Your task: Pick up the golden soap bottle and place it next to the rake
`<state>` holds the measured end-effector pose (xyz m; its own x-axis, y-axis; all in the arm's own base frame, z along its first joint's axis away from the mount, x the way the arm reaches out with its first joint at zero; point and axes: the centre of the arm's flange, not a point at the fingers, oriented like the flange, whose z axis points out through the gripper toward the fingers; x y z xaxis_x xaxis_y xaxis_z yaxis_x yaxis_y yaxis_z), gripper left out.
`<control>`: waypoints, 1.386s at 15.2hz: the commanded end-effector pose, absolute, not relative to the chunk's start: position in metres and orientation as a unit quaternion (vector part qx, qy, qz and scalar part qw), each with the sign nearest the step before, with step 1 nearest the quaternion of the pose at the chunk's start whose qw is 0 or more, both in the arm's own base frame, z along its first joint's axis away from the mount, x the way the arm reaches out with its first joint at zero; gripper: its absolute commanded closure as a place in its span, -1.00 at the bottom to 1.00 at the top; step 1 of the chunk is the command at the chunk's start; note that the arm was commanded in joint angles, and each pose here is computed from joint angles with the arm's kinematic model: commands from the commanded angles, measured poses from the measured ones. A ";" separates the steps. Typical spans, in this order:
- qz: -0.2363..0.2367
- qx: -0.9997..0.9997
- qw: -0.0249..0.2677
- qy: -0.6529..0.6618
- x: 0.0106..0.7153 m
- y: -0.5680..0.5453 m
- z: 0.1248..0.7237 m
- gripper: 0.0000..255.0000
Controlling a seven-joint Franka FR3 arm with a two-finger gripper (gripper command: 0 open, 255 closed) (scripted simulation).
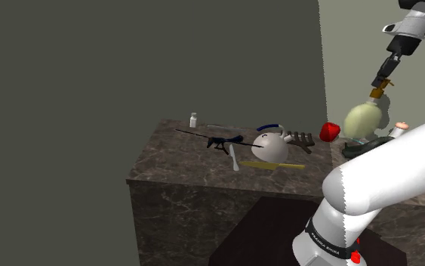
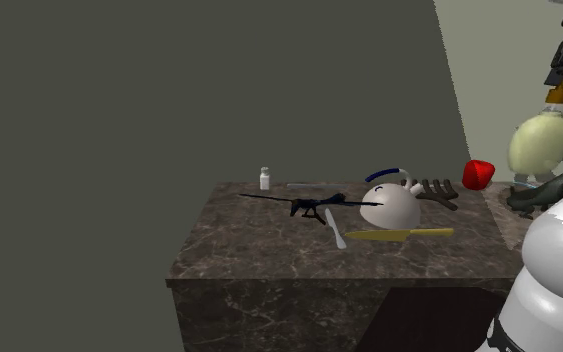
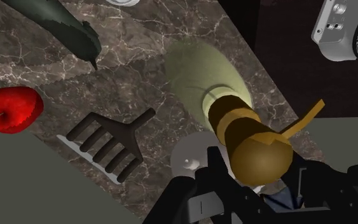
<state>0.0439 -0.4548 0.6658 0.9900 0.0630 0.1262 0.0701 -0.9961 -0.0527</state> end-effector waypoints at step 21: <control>-0.062 -0.997 0.028 -0.034 0.044 -0.454 0.550 1.00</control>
<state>0.0451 -0.4540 0.5547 0.9900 0.0633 0.1261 0.0704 -0.9961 -0.0526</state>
